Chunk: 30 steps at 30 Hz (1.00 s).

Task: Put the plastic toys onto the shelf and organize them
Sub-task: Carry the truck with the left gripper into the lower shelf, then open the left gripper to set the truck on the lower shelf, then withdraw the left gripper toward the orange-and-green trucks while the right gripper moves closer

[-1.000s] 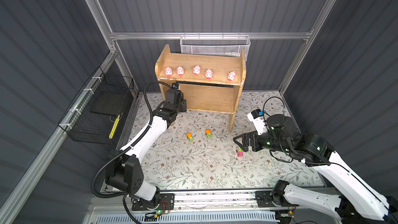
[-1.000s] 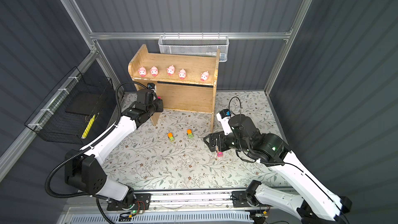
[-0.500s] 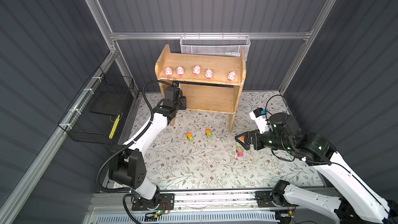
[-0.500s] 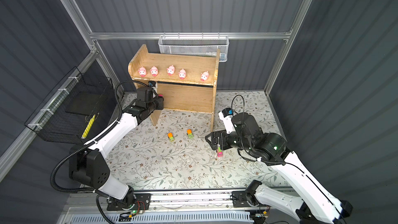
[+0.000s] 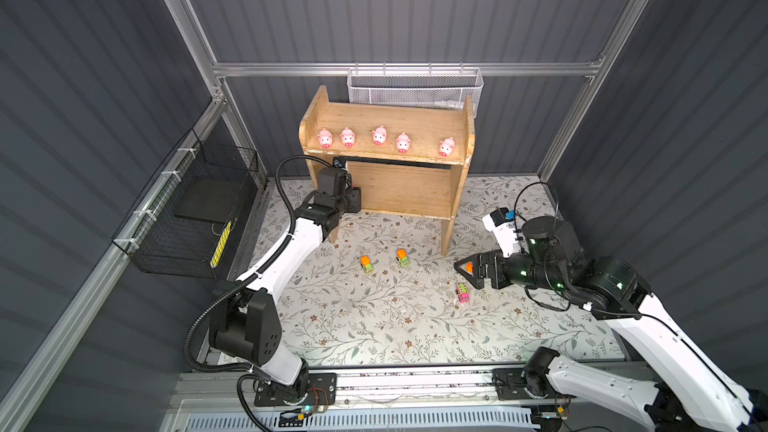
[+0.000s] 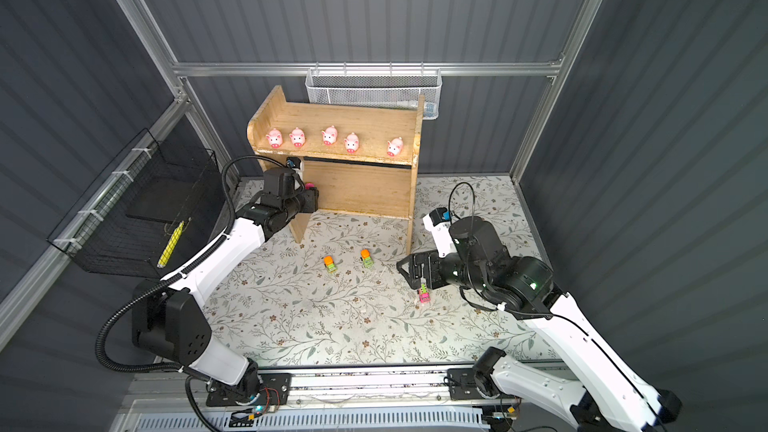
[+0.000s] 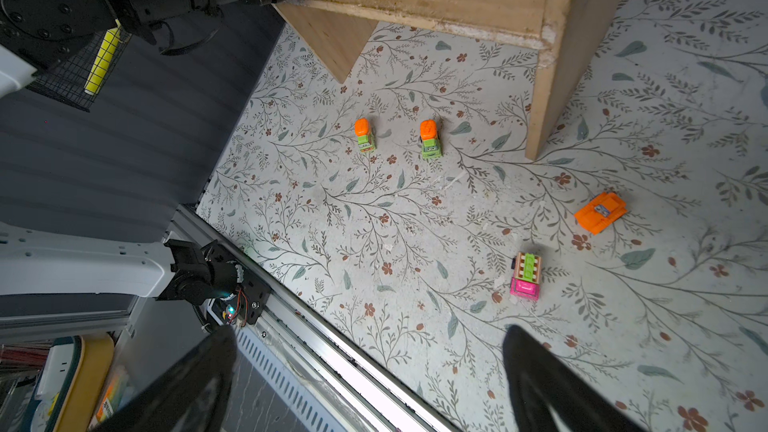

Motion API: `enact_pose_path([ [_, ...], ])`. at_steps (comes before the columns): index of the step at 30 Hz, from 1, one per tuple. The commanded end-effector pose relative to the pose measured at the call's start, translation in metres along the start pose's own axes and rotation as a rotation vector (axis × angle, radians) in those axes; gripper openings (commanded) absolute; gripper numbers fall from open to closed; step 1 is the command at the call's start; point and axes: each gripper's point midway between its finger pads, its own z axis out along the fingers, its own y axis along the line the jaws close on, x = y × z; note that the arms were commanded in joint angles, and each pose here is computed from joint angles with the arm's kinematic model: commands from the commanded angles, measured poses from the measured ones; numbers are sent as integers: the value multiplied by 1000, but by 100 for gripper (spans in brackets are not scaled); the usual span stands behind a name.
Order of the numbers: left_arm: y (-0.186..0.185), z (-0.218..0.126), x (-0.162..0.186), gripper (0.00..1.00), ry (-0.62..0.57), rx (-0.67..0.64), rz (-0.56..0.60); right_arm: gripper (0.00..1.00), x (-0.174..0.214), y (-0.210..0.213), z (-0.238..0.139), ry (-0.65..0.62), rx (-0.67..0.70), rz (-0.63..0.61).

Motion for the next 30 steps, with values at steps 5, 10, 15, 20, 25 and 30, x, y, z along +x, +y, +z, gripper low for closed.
enact_pose_path([
  [5,3,-28,-22,77,-63,13,-17,99,0,3,-3,-10,-25,-4],
  [10,2,-42,-23,78,-77,28,-41,99,0,4,-4,-16,-31,-1],
  [15,1,-53,-8,80,-64,59,-88,99,5,4,-2,-12,-45,-10],
  [20,0,-69,12,81,-41,88,-137,99,12,-1,5,-5,-40,-7],
  [25,2,-96,29,82,-28,102,-177,99,18,0,14,6,-57,-4],
  [30,3,-118,58,82,6,109,-219,99,26,4,24,11,-79,-5],
])
